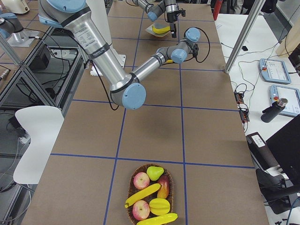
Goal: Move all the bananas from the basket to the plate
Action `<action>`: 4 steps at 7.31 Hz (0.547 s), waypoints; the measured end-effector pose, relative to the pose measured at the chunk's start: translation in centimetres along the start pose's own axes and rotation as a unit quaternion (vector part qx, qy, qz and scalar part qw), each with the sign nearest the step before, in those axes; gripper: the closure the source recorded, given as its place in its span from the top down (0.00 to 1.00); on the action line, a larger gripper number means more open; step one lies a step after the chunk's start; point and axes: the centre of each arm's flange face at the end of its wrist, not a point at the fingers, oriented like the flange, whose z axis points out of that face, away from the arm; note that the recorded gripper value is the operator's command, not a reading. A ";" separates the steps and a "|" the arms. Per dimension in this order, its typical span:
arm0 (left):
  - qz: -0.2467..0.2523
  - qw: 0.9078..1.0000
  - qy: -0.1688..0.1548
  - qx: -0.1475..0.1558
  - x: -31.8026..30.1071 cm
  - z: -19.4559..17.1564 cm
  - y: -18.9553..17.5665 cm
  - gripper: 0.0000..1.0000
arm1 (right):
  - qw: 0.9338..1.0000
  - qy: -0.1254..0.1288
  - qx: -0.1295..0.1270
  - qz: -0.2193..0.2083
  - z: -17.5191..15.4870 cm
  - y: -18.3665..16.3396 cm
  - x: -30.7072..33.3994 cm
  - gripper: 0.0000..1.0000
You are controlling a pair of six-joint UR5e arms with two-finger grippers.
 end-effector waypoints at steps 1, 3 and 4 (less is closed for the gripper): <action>0.000 1.000 0.008 -0.010 1.6 0.8 0.6 1.00 | 1.000 -0.001 0.000 -0.018 0.8 0.6 -1.7 0.00; -0.008 1.000 0.013 -0.027 4.1 2.2 1.6 1.00 | 0.999 -0.004 0.002 -0.036 1.4 1.6 -3.4 0.00; -0.009 0.999 0.014 -0.038 4.8 3.0 2.6 1.00 | 0.999 -0.005 0.001 -0.041 1.5 1.8 -3.8 0.00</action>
